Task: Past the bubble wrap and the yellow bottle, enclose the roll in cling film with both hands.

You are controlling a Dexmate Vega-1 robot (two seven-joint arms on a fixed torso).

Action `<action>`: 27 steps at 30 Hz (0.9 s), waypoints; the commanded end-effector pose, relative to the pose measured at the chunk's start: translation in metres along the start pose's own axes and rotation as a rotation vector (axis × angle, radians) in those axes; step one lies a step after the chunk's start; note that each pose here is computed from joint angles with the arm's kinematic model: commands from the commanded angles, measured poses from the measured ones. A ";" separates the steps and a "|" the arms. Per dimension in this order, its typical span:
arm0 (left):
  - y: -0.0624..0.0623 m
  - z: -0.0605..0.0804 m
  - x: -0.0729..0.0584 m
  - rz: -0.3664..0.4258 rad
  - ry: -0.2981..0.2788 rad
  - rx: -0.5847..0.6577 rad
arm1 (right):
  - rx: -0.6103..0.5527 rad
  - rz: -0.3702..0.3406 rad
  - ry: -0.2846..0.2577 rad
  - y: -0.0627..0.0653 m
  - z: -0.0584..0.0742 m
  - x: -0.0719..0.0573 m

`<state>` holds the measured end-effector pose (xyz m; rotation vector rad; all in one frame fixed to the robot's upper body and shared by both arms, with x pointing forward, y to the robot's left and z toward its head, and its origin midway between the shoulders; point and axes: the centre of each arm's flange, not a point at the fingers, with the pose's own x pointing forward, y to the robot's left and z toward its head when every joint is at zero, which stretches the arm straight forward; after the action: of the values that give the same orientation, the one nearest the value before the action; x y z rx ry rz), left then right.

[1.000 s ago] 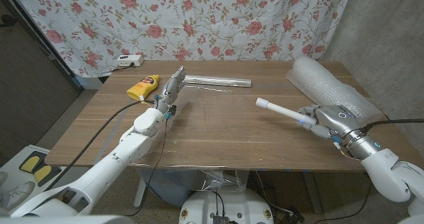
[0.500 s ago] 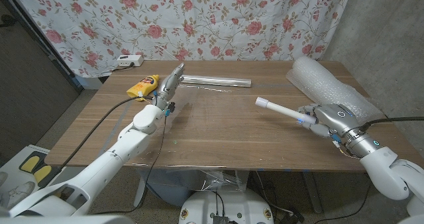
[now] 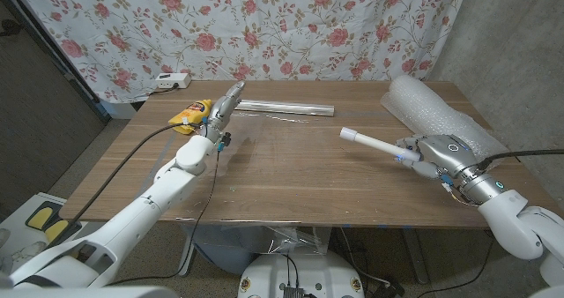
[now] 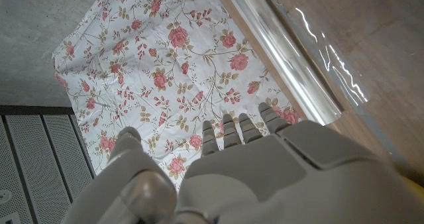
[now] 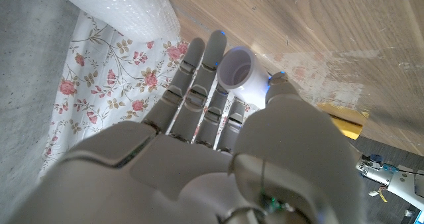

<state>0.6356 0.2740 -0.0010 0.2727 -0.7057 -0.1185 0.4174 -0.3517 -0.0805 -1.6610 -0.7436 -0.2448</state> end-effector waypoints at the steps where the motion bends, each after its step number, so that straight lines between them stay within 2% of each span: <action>1: 0.005 0.001 0.006 0.024 0.002 0.066 | -0.004 0.002 -0.001 0.000 -0.003 0.008; 10: 0.002 0.003 0.014 0.016 0.009 0.133 | -0.009 0.008 -0.001 0.000 -0.002 0.010; 13: 0.001 0.005 0.015 0.046 0.021 0.179 | -0.009 0.010 0.000 0.000 -0.002 0.010; 14: 0.000 0.007 0.014 0.080 0.025 0.204 | -0.009 0.010 0.003 0.000 -0.002 0.011; 15: 0.000 0.007 0.016 0.044 0.026 0.204 | -0.009 0.010 0.002 0.000 -0.002 0.011; 17: -0.001 0.008 0.016 0.061 0.020 0.243 | -0.008 0.010 0.006 0.000 -0.002 0.011; 25: 0.001 0.017 0.024 0.033 0.026 0.299 | -0.009 0.007 0.005 0.000 -0.002 0.011; 27: 0.000 0.020 0.025 0.049 0.030 0.337 | -0.010 0.005 0.005 -0.001 -0.002 0.010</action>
<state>0.6436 0.2694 0.0159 0.4740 -0.6993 0.0019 0.4256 -0.3504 -0.0750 -1.6713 -0.7321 -0.2450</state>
